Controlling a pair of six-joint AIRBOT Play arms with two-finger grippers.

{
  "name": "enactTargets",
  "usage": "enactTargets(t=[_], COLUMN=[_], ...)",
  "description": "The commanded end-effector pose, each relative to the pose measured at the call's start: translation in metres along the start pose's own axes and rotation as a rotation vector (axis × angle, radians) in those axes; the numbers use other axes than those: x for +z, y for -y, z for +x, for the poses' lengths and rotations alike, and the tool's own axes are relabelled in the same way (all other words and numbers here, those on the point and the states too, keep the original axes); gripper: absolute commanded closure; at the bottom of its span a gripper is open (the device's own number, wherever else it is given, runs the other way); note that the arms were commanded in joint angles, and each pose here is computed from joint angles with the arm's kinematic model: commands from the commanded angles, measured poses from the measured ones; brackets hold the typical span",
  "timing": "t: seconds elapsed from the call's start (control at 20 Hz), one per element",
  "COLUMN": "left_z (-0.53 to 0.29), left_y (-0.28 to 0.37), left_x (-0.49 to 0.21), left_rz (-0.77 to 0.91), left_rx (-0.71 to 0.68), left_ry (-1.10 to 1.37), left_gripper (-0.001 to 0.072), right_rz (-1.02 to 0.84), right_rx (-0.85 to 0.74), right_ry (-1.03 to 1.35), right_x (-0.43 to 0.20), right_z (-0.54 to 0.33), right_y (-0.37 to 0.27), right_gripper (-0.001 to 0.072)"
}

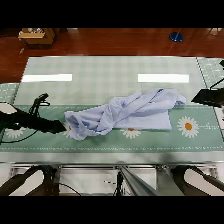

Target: Fold the shirts.

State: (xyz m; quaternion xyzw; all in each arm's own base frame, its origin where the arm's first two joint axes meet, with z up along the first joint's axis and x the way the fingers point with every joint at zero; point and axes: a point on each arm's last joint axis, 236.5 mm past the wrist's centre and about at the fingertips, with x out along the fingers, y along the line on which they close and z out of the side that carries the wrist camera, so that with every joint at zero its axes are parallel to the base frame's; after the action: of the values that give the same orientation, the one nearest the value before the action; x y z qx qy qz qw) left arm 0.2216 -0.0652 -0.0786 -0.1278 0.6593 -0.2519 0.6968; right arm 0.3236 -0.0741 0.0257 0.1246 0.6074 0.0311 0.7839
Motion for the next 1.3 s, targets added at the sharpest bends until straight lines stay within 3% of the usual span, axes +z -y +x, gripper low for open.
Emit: enactTargets(t=[0.0, 0.4, 0.45, 0.5, 0.55, 0.85, 1.25], left_z=[0.02, 0.069, 0.072, 0.074, 0.075, 0.069, 0.062], left_y=[0.011, 0.018, 0.018, 0.018, 0.018, 0.028, 0.036], left_x=[-0.009, 0.003, 0.002, -0.001, -0.006, -0.022, -0.026], left_rz=[0.044, 0.026, 0.009, 0.001, -0.005, -0.017, -0.01], left_rx=[-0.034, 0.044, 0.047, 0.04, 0.036, -0.01, -0.026], left_ry=[-0.062, -0.097, -0.106, -0.122, -0.141, -0.21, -0.219], left_gripper=[0.0136, 0.0153, 0.0345, 0.0631, 0.0688, 0.069, 0.069], right_rz=[0.004, 0.012, 0.015, 0.015, 0.015, 0.026, 0.076], right_rx=[0.02, 0.05, 0.051, 0.053, 0.055, 0.069, 0.314], right_ry=[0.005, -0.022, -0.028, -0.032, -0.038, -0.09, -0.262], right_x=[0.001, -0.005, -0.007, -0.008, -0.009, -0.025, -0.114], right_z=[0.0, 0.0, 0.0, -0.001, -0.001, 0.009, 0.083], right_y=[-0.005, -0.012, -0.012, -0.013, -0.013, -0.014, -0.058], right_gripper=[0.018, 0.018, 0.0181, 0.0181, 0.0181, 0.0181, 0.0165])
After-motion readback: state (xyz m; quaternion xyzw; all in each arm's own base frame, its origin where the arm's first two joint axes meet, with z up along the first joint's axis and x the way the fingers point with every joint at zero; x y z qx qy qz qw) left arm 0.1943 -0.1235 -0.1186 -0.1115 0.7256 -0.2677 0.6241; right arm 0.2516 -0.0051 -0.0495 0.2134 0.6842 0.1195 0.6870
